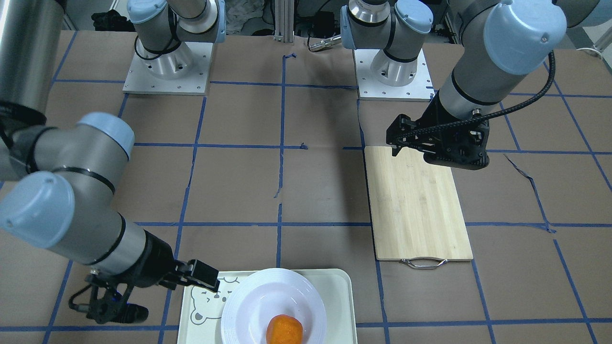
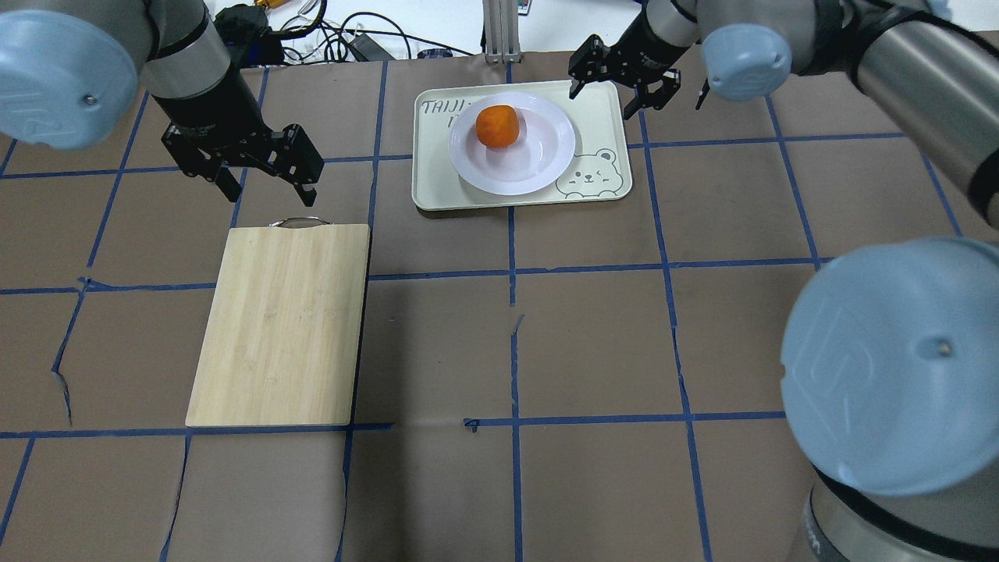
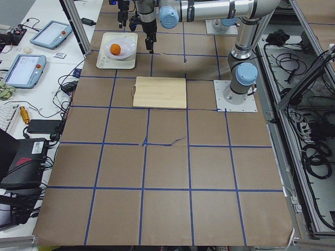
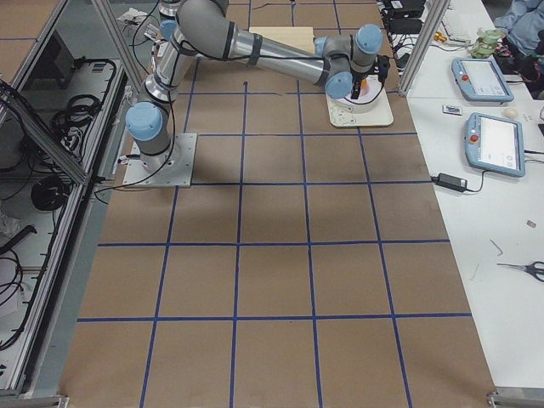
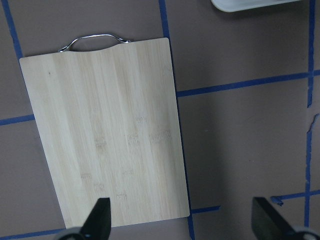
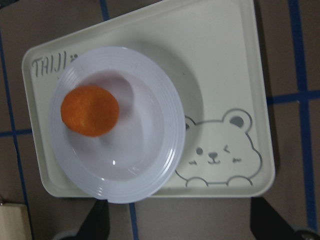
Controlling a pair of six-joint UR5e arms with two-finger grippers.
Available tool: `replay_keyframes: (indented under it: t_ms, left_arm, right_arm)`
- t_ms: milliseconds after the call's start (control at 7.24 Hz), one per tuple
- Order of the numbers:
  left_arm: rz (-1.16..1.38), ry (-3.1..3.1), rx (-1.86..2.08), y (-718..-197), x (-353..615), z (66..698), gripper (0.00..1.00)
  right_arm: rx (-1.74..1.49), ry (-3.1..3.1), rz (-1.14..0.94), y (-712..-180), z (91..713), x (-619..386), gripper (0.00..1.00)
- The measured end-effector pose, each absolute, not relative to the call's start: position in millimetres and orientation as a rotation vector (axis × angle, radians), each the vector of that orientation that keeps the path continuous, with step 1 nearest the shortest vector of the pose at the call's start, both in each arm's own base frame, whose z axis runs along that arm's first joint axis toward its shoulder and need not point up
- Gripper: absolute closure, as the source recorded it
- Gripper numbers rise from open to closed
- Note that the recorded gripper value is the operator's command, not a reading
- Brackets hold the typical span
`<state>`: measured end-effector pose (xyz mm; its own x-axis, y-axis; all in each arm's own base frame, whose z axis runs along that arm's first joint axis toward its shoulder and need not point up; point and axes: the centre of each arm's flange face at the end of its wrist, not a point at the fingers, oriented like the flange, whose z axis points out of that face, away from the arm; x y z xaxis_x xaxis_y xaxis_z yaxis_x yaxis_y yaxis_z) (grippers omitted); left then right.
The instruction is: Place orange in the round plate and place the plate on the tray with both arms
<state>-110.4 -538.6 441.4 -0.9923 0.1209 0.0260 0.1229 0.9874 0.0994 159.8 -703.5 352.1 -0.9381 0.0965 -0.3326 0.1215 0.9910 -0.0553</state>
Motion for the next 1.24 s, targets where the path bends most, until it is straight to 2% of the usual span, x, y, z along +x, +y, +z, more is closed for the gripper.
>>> replay_keyframes:
  t_ms: [276,553,1244]
  left_arm:
    - [-0.148,-3.115,-0.167,-537,-111,445,0.0]
    - [-0.132,-3.117,-0.16,-535,-110,450,0.0]
    - [-0.129,-3.118,-0.158,-534,-110,451,0.0]
  right_arm:
    - [-0.117,3.01,-0.04,-634,434,143,0.0]
    - [-0.223,3.099,-0.016,-572,486,135,0.0]
    - [0.05,3.136,-0.08,-540,508,149,0.0]
